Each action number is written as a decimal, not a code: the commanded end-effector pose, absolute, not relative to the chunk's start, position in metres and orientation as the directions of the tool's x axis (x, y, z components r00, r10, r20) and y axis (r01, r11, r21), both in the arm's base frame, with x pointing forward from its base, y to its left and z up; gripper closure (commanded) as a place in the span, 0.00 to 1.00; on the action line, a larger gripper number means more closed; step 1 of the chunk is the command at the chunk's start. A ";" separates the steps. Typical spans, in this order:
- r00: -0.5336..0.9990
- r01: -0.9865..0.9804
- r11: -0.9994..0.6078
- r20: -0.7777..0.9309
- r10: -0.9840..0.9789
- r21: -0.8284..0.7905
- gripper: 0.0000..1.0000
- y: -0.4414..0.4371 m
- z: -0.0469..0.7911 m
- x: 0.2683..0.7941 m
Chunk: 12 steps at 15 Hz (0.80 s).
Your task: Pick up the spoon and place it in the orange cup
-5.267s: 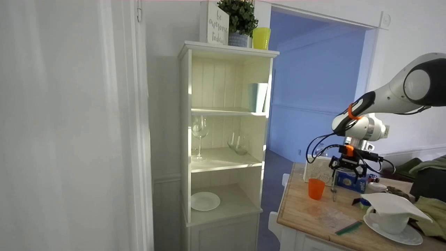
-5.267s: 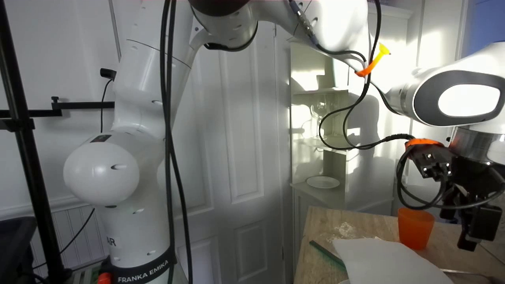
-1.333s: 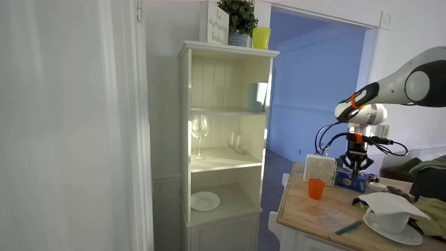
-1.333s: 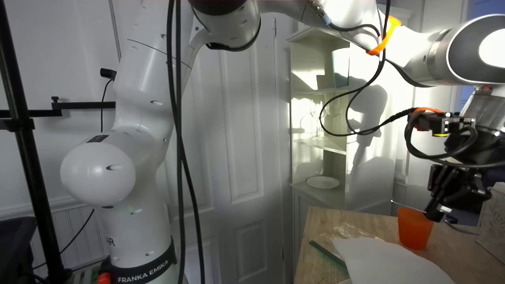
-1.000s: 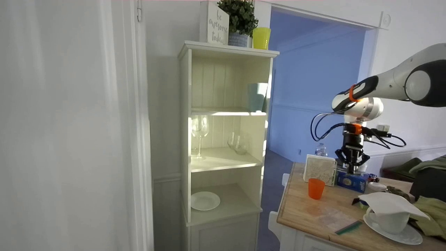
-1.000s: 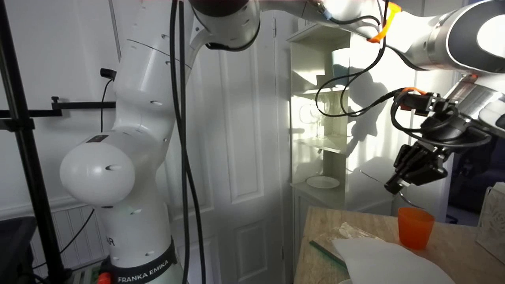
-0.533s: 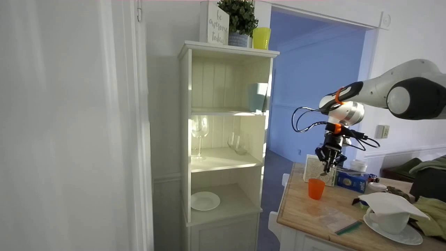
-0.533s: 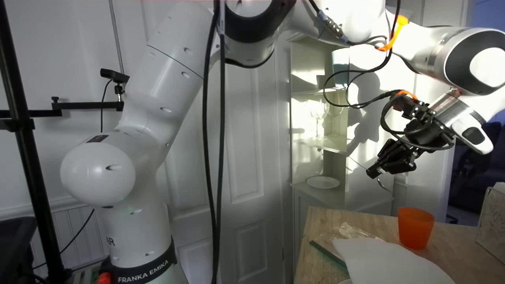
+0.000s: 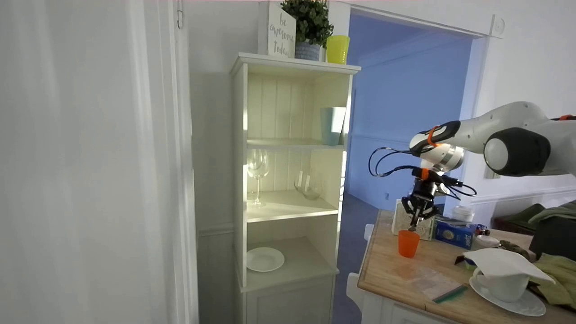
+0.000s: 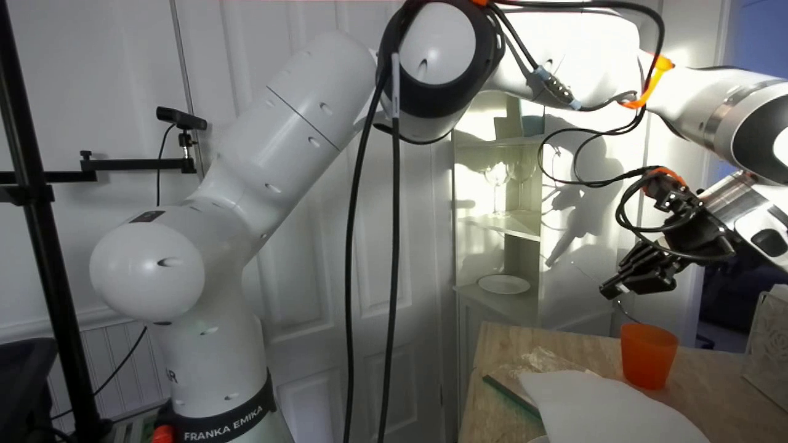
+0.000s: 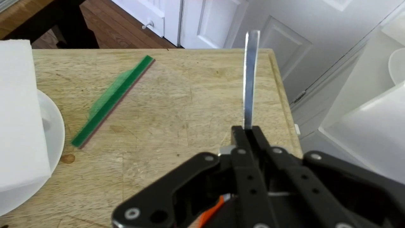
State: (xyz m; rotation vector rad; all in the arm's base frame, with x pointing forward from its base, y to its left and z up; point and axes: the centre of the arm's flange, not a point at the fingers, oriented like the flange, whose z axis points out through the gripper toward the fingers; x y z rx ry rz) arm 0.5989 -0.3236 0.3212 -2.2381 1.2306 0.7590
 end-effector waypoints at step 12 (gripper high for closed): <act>0.346 -0.915 -0.387 -0.718 -0.604 -0.116 0.98 -0.372 0.283 0.645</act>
